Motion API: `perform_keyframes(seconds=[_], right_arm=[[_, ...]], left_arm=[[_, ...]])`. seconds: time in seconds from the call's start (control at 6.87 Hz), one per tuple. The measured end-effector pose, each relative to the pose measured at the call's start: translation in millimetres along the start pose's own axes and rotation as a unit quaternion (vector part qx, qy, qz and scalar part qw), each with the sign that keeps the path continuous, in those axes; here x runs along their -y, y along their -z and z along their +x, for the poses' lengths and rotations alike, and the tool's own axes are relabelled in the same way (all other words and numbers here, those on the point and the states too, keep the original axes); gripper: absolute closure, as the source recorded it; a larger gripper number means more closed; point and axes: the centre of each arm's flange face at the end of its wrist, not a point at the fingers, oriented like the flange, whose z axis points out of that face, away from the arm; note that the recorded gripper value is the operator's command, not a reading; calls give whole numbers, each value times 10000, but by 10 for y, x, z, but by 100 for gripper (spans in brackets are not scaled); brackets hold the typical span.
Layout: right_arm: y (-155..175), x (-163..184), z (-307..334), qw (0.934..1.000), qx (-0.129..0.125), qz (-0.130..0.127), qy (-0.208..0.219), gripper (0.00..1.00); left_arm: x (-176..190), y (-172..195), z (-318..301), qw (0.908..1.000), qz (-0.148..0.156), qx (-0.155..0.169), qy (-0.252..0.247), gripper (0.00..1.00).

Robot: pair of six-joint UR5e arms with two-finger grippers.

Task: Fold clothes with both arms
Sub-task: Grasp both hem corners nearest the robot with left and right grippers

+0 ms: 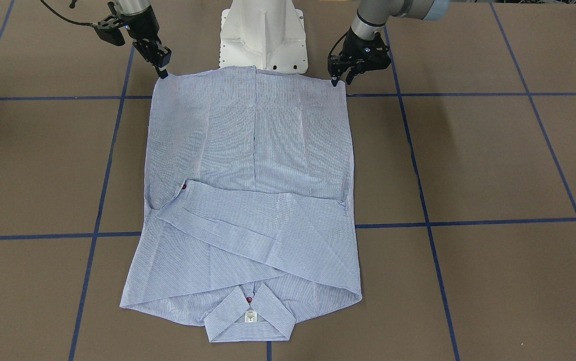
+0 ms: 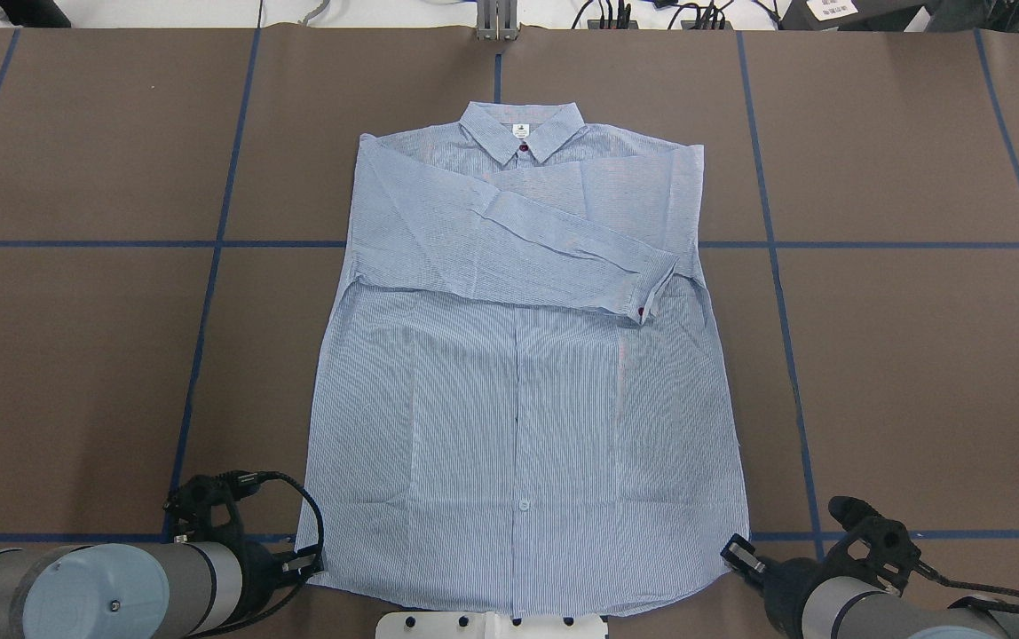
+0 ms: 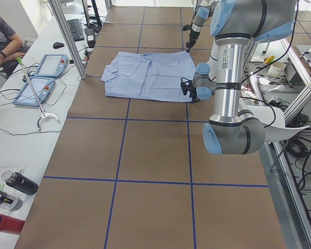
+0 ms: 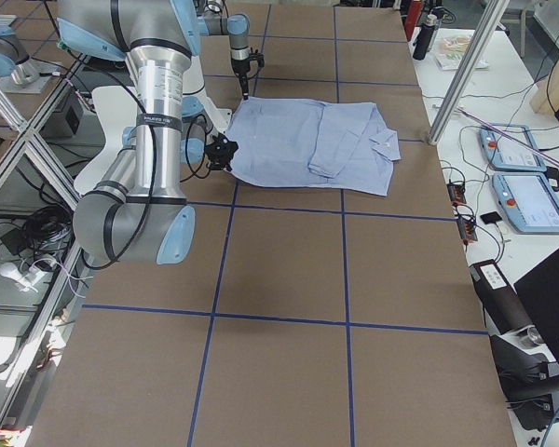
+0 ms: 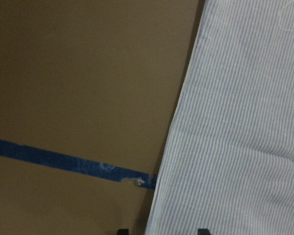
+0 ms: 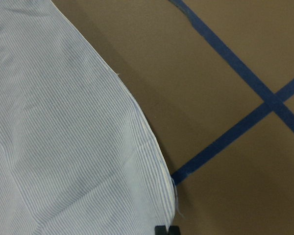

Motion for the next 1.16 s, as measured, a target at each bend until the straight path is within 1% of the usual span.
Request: perform_keyframes(seconds=[0.15, 0.73, 0.87, 1.16], right_arm=[[-2, 1, 1, 10000, -1, 2, 1, 100], [-1, 10, -5, 10000, 4, 9, -7, 100], [9, 16, -15, 10000, 16, 9, -14, 100], [70, 74, -45, 10000, 56, 24, -47, 100]], left_arm=[[0, -2, 0, 10000, -1, 1, 0, 100], [11, 55, -5, 10000, -12, -23, 7, 100], [3, 186, 53, 9999, -48, -133, 19, 100], [-19, 726, 234, 9987, -141, -448, 209, 100]])
